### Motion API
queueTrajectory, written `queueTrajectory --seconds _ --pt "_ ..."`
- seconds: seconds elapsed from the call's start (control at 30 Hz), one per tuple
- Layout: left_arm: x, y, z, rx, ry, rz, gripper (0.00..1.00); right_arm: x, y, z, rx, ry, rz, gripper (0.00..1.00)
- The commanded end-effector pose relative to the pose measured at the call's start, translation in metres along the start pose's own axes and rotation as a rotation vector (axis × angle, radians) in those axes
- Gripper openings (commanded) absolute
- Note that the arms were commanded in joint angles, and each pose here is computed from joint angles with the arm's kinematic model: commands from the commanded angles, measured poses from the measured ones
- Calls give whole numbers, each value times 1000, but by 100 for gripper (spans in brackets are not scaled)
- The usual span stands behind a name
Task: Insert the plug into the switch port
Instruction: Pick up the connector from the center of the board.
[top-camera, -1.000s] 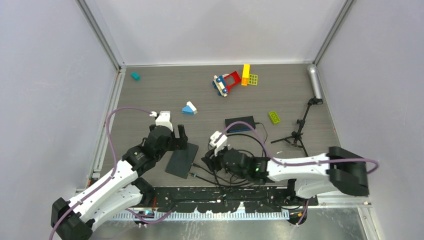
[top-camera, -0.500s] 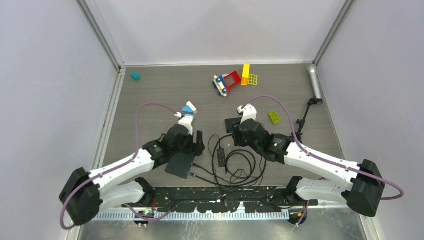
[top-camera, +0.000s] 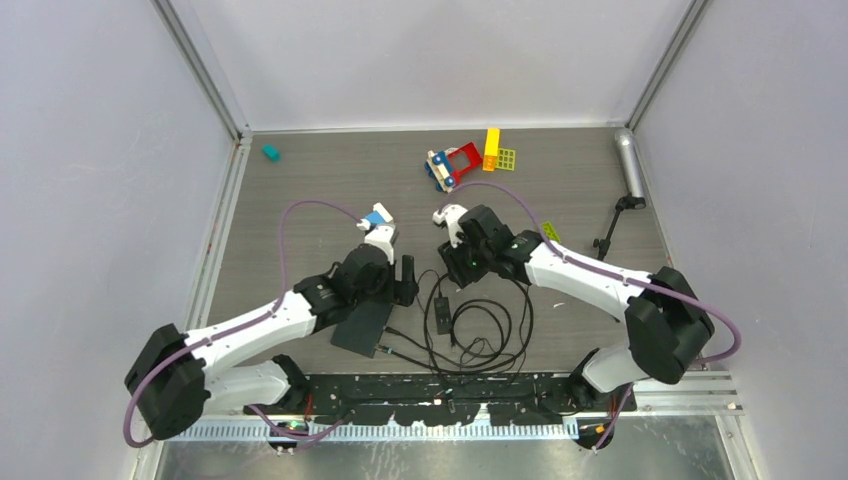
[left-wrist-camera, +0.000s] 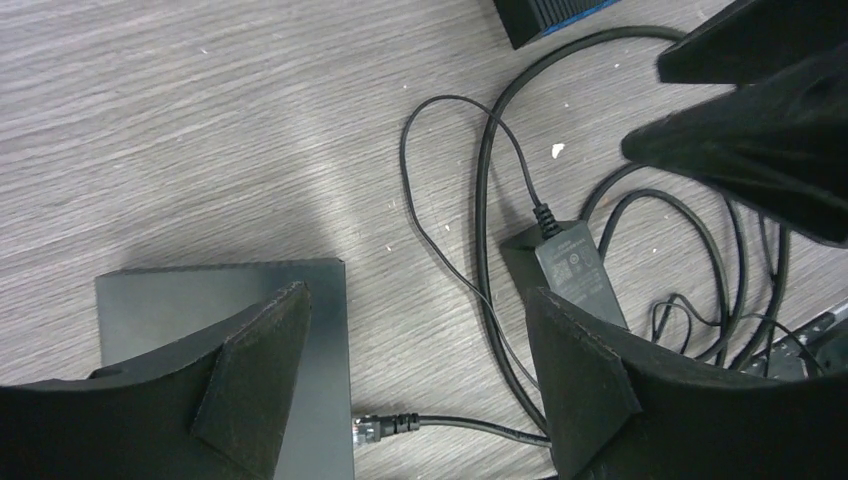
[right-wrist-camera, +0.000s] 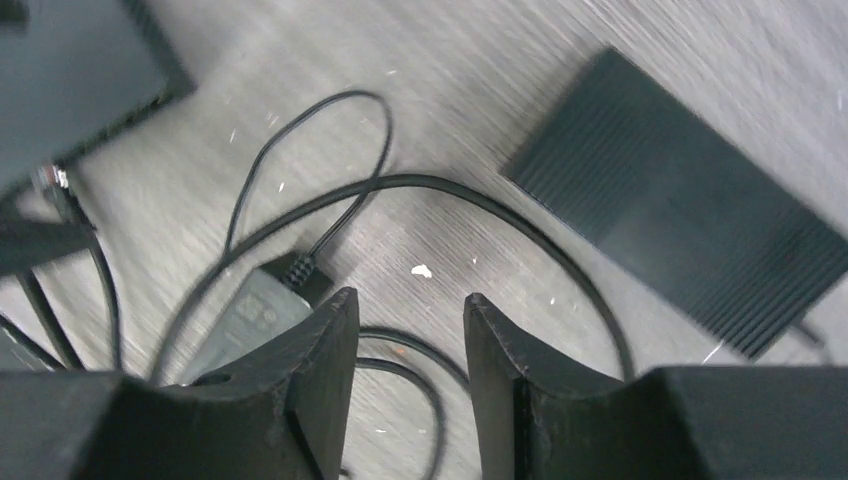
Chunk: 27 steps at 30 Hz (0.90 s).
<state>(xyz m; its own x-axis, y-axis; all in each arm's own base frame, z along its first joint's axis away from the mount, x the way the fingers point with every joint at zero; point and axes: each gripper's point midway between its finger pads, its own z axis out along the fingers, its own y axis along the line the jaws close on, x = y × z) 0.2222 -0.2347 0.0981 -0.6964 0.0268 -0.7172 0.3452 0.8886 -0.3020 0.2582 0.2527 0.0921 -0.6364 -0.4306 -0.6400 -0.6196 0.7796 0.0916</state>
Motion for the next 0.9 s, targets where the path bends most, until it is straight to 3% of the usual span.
queueTrajectory --seconds 0.0,0.2,0.4,0.6,0.87 --pt "-20 3 -26 -8 -88 -39 81 -26 26 -7 -235 -87 -529 52" --pt "-30 15 -66 -11 -187 -83 82 -20 11 12 -295 1 -863 59" --pt "-37 18 -86 6 -240 -99 83 -25 8 45 -325 47 -967 63" --pt "-34 21 -89 -2 -232 -86 84 -5 14 51 -442 133 -1018 63" --pt "-31 23 -88 -9 -222 -79 85 0 9 71 -451 153 -1072 63"
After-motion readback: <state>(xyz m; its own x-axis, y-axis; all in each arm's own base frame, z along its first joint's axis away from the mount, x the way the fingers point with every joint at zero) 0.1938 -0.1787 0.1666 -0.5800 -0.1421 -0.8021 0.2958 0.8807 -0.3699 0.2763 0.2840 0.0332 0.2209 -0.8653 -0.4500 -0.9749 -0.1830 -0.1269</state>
